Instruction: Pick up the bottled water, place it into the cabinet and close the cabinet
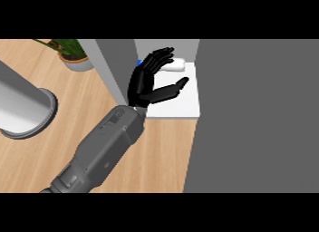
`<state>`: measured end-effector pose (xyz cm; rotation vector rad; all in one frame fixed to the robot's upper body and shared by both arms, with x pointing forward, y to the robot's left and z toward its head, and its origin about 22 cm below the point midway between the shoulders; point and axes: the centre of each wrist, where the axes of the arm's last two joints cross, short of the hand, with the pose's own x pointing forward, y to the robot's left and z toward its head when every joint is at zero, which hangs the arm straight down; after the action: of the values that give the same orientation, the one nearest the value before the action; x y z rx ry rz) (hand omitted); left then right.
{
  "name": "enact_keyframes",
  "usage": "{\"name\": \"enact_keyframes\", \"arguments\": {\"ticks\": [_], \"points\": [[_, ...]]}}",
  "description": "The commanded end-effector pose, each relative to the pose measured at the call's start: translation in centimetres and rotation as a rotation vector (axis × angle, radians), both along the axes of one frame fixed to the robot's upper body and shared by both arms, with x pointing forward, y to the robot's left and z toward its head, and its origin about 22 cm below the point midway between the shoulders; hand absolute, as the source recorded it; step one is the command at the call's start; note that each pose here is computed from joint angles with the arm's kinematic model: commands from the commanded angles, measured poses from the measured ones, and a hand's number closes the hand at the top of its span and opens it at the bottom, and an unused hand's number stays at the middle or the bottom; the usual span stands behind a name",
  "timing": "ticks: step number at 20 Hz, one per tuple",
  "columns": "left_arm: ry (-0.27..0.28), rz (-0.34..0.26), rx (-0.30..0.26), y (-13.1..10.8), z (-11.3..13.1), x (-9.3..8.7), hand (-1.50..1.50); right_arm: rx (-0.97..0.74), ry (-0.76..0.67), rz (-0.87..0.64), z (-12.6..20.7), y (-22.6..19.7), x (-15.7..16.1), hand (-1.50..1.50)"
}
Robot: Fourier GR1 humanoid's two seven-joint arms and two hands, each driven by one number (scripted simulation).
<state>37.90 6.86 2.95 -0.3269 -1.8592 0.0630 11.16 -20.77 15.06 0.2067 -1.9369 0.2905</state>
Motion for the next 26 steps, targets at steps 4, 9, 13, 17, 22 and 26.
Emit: {"name": "enact_keyframes", "arguments": {"ticks": [4,9,13,17,22,26], "points": [[0.021,-0.016,-0.003,3.7,-1.7,-5.0,1.50,-0.117,-0.061,0.067,1.2,0.4,-0.5,-1.50],[0.049,0.005,-0.020,5.3,-2.4,-9.0,1.50,-0.220,0.034,0.196,1.7,1.3,-1.7,1.50],[0.016,0.029,-0.017,6.4,-2.9,-13.7,1.50,-0.185,0.098,0.278,1.7,2.3,-1.8,1.50],[0.013,0.033,-0.011,10.4,-0.9,-15.6,1.50,-0.091,0.130,0.329,1.5,4.0,-1.2,1.50],[0.025,0.070,-0.004,13.5,-1.7,-18.0,1.50,-0.107,0.145,0.395,3.0,6.5,-2.3,1.50],[0.009,0.084,-0.028,14.8,-2.0,-18.8,1.50,-0.099,0.140,0.466,3.3,8.7,-2.1,1.50]]}}
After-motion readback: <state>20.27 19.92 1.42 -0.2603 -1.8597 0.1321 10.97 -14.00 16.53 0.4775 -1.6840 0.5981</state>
